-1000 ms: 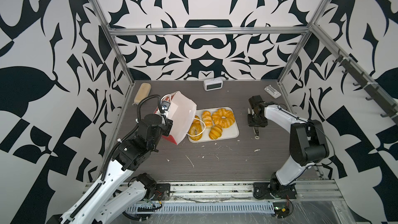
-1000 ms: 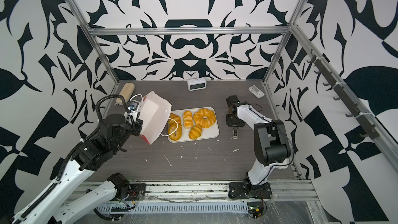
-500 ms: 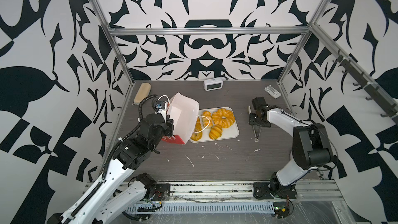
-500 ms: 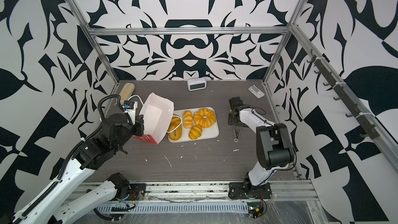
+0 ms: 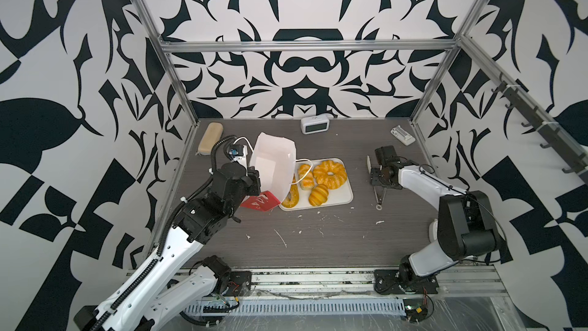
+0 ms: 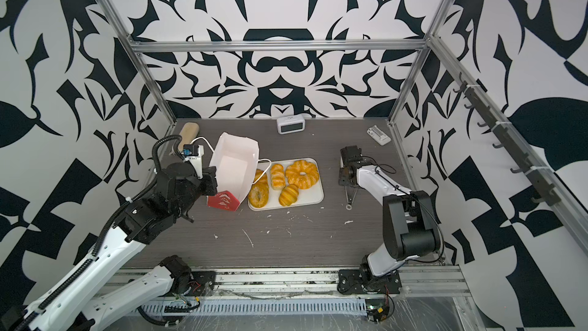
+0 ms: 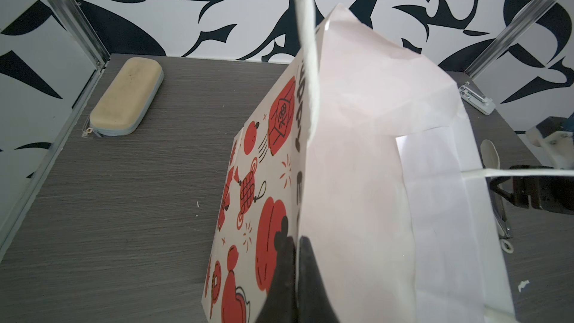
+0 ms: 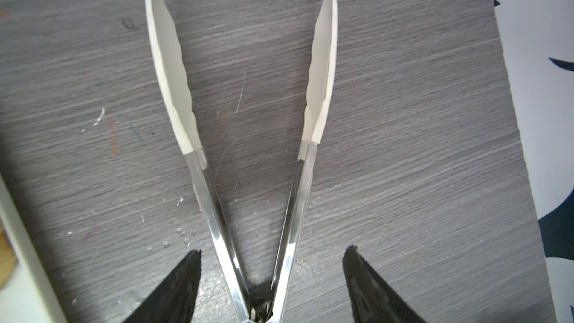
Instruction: Take the fake bread out of the paper bag
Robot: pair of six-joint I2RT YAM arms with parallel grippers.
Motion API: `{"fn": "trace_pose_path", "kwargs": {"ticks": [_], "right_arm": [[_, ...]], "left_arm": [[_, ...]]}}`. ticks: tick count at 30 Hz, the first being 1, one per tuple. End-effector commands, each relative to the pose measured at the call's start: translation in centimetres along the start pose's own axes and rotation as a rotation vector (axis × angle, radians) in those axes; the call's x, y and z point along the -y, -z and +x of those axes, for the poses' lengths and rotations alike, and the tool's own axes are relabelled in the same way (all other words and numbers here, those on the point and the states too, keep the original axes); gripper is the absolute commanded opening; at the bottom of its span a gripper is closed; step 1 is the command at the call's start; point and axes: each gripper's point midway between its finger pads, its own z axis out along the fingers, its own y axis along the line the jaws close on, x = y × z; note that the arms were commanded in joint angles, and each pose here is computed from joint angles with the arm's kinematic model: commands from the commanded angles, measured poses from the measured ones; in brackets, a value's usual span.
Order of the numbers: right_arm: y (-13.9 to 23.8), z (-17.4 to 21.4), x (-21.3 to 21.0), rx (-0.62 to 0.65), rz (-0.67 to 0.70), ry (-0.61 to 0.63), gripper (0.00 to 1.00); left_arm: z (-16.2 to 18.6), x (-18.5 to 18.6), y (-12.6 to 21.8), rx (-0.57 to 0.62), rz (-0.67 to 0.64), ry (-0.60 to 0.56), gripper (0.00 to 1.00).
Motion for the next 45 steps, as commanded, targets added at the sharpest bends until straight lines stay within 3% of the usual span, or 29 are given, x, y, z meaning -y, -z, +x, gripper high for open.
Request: {"fn": "trace_pose_path", "kwargs": {"ticks": [1,11,20,24,34,42,45], "right_arm": [[0.4,-0.3,-0.1,0.022,-0.012,-0.022,0.75],[-0.1,0.5,-0.4,-0.006,-0.028,-0.017,0.74],[-0.6,1.2,-0.8,-0.029,-0.052,-0.022,0.74],[-0.7,1.5,-0.8,-0.034,-0.053,-0.017,0.74],[-1.1,2.0,-1.1,-0.047,-0.064,-0.009,0.73],[-1.2,2.2,-1.0,-0.047,-0.064,-0.004,0.73],[-1.3,2.2,-1.1,-0.048,-0.066,-0.005,0.73]], "left_arm": [[-2.0,0.0,0.2,0.059,-0.008,0.054,0.0],[-3.1,-2.6,-1.4,0.069,-0.048,0.052,0.0],[-4.0,-3.5,-4.5,0.002,0.026,0.045,0.0],[-4.5,-3.7,-5.4,-0.002,0.032,0.047,0.06],[-5.7,-5.6,-6.9,-0.01,0.001,0.071,0.44],[-6.8,-6.8,-6.1,0.011,-0.04,0.092,0.92],[-7.7,-6.8,-4.8,0.041,-0.045,0.108,0.99]]}}
